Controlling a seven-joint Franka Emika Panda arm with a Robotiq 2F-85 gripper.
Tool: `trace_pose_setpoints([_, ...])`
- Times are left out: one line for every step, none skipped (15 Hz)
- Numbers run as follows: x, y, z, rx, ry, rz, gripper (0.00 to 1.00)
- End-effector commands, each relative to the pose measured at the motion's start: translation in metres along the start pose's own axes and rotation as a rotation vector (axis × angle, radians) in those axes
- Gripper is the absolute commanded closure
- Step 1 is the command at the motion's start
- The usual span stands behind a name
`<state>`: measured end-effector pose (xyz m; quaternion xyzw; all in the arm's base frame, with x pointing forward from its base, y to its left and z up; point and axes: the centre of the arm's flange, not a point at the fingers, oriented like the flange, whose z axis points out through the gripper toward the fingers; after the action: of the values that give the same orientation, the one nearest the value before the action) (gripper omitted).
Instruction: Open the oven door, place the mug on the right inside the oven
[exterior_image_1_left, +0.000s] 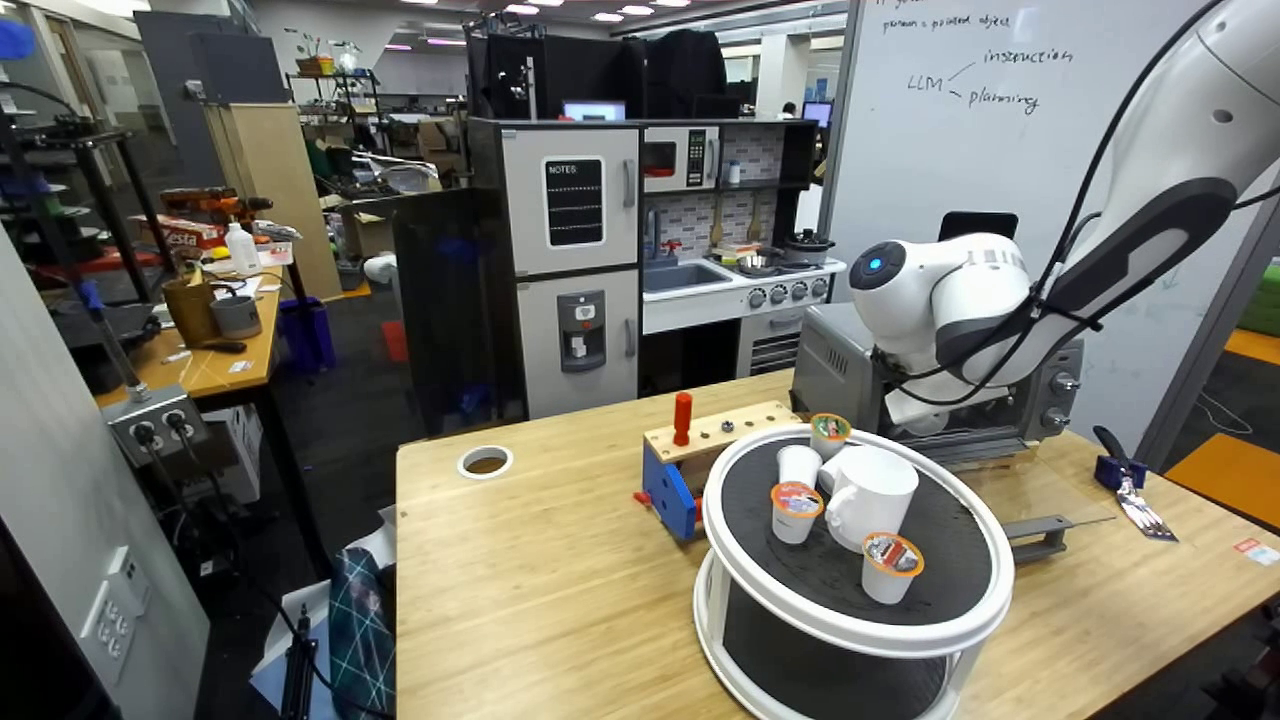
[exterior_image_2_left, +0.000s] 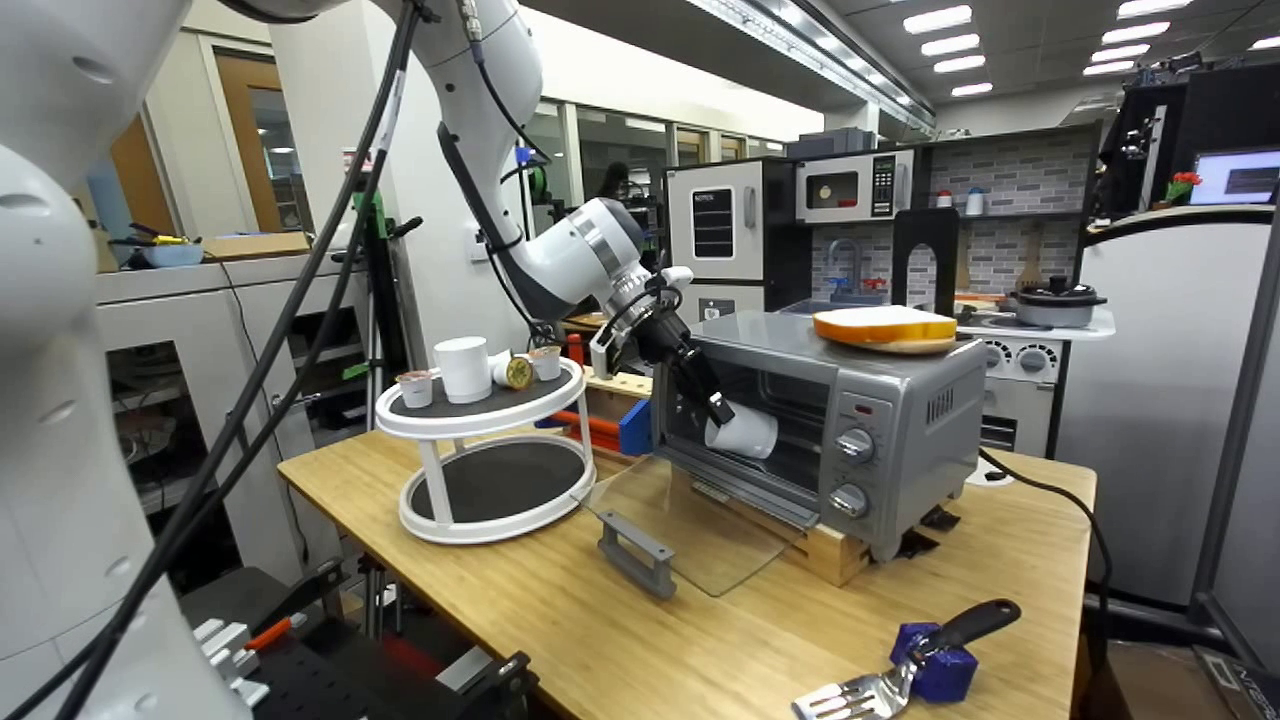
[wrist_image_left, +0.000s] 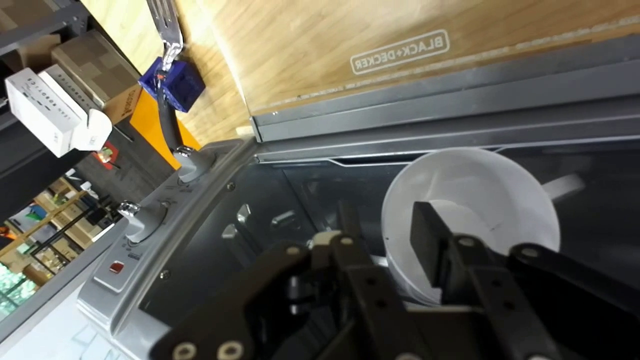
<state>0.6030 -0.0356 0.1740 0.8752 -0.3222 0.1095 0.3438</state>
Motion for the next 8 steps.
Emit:
trace_pose_setpoints([0.008,-0.001,0.002,0.029,-0.042,0.009,0.38])
trace_pose_setpoints([0.009,0.000,0.002,0.031,-0.046,0.012,0.30])
trace_pose_setpoints([0.010,0.000,0.001,0.032,-0.050,0.017,0.23])
trace_pose_setpoints([0.011,0.001,0.000,0.032,-0.051,0.020,0.16])
trace_pose_setpoints([0.012,0.003,-0.001,0.032,-0.050,0.023,0.09])
trace_pose_setpoints([0.013,0.005,-0.003,0.032,-0.050,0.027,0.02])
trace_pose_setpoints([0.015,0.008,-0.007,0.032,-0.048,0.030,0.01])
trace_pose_setpoints([0.017,0.012,-0.012,0.035,-0.046,0.034,0.00])
